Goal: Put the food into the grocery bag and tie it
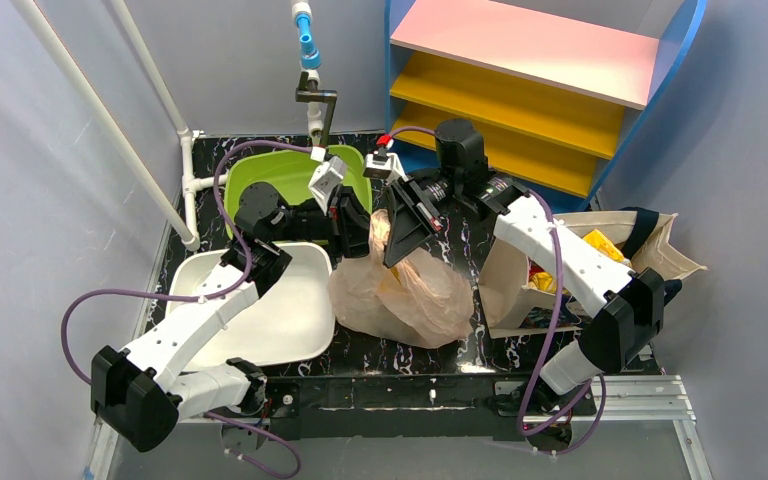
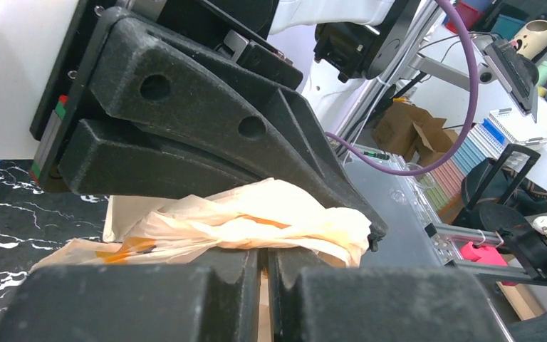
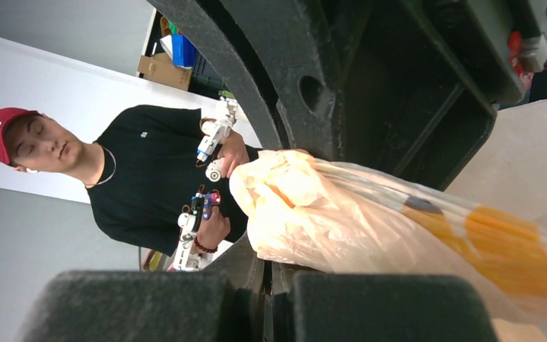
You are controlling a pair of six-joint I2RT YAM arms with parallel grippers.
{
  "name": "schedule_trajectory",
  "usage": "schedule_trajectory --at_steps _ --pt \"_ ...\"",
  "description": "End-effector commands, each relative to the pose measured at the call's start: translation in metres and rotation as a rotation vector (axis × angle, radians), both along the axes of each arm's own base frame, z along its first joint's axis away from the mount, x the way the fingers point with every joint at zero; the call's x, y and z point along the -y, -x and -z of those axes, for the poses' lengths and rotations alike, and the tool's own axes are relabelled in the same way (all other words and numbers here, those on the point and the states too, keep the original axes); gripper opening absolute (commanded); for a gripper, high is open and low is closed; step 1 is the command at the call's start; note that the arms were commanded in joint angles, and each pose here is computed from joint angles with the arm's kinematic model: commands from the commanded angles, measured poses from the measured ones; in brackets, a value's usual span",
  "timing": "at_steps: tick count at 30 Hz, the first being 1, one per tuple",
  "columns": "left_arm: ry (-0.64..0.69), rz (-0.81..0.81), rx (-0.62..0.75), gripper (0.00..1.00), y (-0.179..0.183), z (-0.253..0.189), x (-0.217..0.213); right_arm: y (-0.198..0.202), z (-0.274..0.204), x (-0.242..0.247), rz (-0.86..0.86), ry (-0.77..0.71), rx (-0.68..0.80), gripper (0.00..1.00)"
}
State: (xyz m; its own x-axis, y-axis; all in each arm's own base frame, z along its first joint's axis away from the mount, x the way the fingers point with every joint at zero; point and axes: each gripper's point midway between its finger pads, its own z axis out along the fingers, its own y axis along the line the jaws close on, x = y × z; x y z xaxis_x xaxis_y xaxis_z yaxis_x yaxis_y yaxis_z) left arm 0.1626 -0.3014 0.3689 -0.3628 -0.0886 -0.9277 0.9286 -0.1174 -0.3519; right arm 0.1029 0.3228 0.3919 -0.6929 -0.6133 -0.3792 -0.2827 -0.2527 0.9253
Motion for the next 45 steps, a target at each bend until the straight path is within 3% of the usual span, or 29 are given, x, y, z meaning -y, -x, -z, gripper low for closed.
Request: schedule_trajectory --at_steps 1,3,4,6,9,10,12,20,25,29,36,45 --pt "0.036 0.017 0.053 0.0 0.014 -0.019 -0.004 0.007 -0.018 0.005 -0.015 -0.064 0.07 0.01" --pt "0.034 0.007 0.049 0.0 0.013 -0.02 -0.005 0.008 -0.02 0.005 0.013 -0.056 0.068 0.01" --pt "0.031 -0.001 0.038 0.0 0.012 -0.02 -0.005 0.008 -0.021 0.004 0.024 -0.048 0.062 0.08" --pt "0.032 -0.013 0.014 0.0 0.011 -0.02 -0.005 0.008 -0.023 0.004 0.047 -0.032 0.052 0.29" --pt "0.044 -0.032 -0.016 0.0 0.009 -0.022 -0.005 0.009 -0.029 0.006 0.103 -0.034 0.084 0.5" --pt "0.043 -0.038 -0.023 0.0 0.008 -0.022 -0.005 0.009 -0.031 0.007 0.126 -0.035 0.099 0.56" --pt "0.04 -0.061 -0.032 0.0 0.007 -0.021 -0.006 0.007 -0.034 0.009 0.183 -0.03 0.131 0.6" --pt "0.035 -0.099 -0.045 0.0 0.005 -0.026 -0.008 -0.012 -0.008 0.021 0.5 0.06 0.281 0.56" --pt "0.038 -0.098 -0.045 0.0 0.01 -0.032 -0.012 -0.017 0.012 0.029 0.616 0.057 0.309 0.41" --pt "0.043 -0.102 -0.041 0.0 0.014 -0.034 -0.015 -0.029 0.004 0.033 0.7 0.021 0.326 0.37" --pt "0.046 -0.112 -0.037 0.0 0.016 -0.036 -0.016 -0.034 0.0 0.042 0.787 -0.018 0.364 0.3" --pt "0.036 -0.128 -0.057 0.0 0.013 -0.037 -0.014 -0.023 0.0 0.038 0.716 -0.086 0.363 0.27"
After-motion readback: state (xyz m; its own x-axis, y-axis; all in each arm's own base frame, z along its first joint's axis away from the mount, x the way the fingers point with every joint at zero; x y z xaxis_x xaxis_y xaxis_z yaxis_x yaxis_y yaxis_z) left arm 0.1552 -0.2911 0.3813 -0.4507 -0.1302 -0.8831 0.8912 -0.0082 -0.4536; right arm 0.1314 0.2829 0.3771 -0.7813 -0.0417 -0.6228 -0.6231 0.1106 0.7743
